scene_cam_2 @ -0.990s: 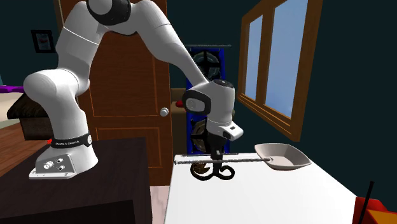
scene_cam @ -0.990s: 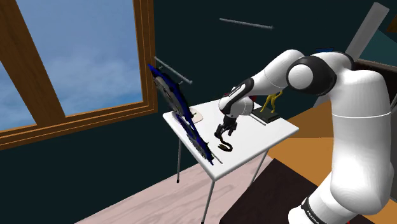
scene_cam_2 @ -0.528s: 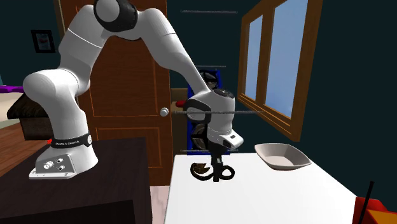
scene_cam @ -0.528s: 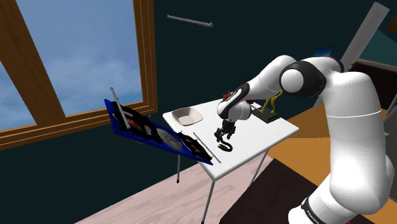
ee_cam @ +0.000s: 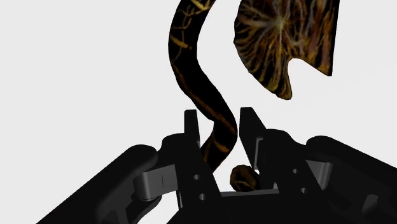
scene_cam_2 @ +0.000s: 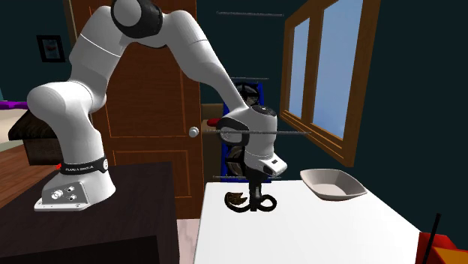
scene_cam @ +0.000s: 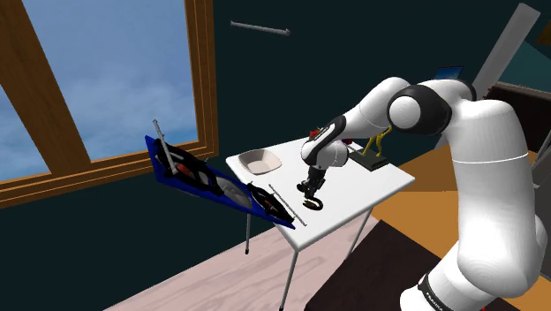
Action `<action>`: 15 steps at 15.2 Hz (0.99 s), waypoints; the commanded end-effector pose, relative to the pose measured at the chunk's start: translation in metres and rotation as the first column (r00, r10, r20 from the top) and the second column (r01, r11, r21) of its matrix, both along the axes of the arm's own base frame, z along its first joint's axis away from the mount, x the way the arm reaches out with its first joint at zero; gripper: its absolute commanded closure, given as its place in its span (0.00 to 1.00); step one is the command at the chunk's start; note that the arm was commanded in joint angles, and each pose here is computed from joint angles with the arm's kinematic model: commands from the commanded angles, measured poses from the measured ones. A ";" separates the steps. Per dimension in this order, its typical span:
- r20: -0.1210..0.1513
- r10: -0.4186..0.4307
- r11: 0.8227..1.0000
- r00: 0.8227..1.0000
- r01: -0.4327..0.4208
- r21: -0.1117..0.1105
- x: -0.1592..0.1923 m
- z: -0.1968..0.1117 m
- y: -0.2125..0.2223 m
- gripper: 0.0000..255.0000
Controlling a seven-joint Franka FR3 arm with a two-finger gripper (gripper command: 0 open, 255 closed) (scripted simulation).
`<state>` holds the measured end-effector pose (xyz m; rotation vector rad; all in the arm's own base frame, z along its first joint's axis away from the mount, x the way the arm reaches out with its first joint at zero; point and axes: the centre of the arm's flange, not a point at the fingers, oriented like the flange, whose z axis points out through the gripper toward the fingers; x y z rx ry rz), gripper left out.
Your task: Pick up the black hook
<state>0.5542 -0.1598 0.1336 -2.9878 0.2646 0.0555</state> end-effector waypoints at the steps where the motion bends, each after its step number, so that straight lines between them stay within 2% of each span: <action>1: -0.002 -0.002 1.000 1.000 0.002 0.000 -0.001 -0.001 -0.001 1.00; 2: -0.002 -0.002 1.000 1.000 0.002 0.000 -0.001 -0.002 -0.001 1.00; 15: -0.002 -0.002 1.000 1.000 0.002 0.000 -0.001 0.066 -0.001 1.00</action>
